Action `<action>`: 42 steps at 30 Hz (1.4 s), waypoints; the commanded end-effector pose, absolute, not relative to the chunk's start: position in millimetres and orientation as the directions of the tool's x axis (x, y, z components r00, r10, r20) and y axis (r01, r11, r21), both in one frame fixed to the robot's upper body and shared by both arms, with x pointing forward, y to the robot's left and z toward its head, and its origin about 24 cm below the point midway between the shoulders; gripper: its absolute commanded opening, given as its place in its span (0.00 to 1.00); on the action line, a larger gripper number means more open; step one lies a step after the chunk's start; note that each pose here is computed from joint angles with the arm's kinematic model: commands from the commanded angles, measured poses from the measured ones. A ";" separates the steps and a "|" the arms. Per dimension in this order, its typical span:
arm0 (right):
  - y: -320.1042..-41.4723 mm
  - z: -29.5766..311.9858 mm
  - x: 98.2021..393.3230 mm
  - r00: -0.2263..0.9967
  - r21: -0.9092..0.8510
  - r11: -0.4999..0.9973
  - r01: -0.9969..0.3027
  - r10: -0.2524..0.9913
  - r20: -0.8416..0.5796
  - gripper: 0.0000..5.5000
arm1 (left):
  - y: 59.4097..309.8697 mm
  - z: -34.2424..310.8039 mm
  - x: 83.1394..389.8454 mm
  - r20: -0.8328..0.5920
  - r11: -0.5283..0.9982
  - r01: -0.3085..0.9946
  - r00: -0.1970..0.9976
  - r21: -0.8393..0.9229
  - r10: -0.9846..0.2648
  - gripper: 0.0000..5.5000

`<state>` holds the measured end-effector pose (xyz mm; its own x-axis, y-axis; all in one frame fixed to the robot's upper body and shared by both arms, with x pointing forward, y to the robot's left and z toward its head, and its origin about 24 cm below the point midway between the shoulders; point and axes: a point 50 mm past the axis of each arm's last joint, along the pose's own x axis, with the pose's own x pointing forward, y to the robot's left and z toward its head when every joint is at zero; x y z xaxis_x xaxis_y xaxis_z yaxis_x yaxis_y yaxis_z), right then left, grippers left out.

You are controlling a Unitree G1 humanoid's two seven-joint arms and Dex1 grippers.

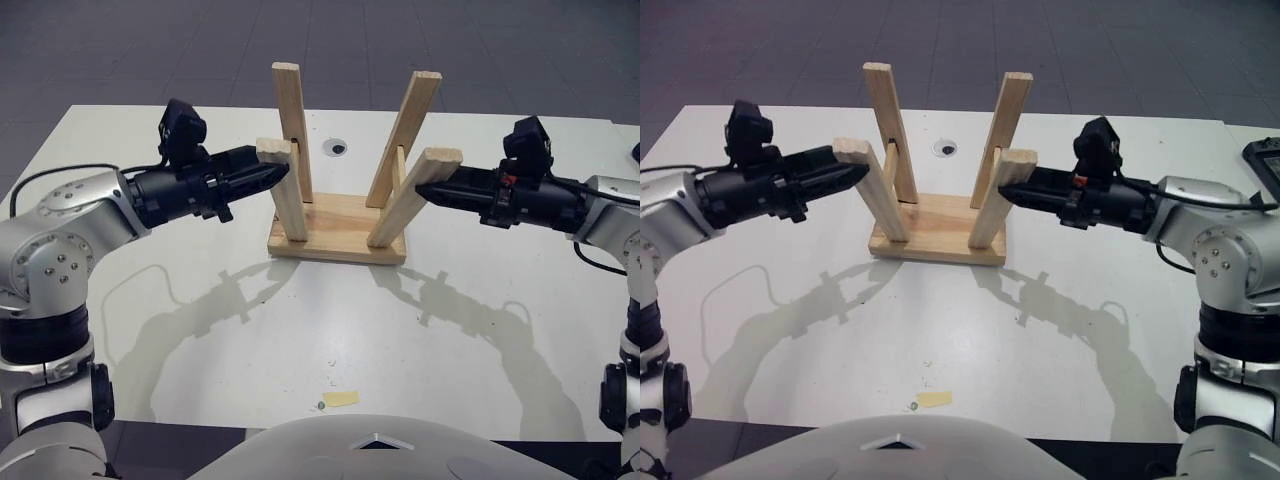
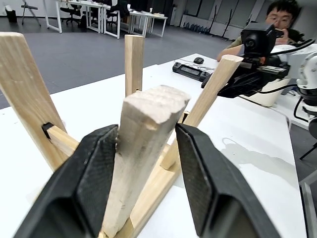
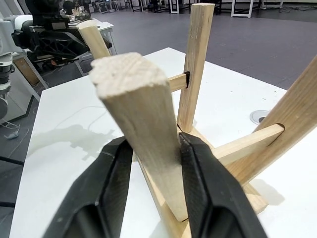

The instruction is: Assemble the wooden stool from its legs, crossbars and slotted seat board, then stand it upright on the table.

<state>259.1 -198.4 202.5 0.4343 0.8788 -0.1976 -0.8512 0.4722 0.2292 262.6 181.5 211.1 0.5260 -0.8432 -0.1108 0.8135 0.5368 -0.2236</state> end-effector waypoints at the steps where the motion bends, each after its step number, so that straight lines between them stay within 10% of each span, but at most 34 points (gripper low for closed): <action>1: -173.2 214.0 271.0 0.361 0.410 0.370 -0.834 0.927 -0.104 0.25 | 148.3 214.8 269.1 -0.104 0.344 0.818 0.336 -0.461 -0.936 0.35; 9: -147.1 182.8 343.8 0.624 0.665 0.661 -0.348 0.693 -0.363 0.25 | 167.1 203.1 341.2 -0.137 0.411 0.417 0.547 -0.810 -0.826 0.32; 14: -132.0 125.6 365.3 0.566 0.633 0.774 0.002 0.521 -0.639 0.25 | 175.7 162.8 367.8 -0.286 0.482 0.151 0.641 -0.863 -0.713 0.28; 21: -110.9 118.1 377.9 0.571 0.649 0.759 -0.054 0.557 -0.603 0.43 | 182.9 133.5 378.3 -0.352 0.541 0.072 0.685 -0.838 -0.637 0.40; 42: -108.2 127.2 384.2 0.618 0.747 0.639 -0.186 0.667 -0.416 0.98 | 200.8 145.4 380.9 -0.094 0.533 0.424 0.712 -0.732 -0.696 0.98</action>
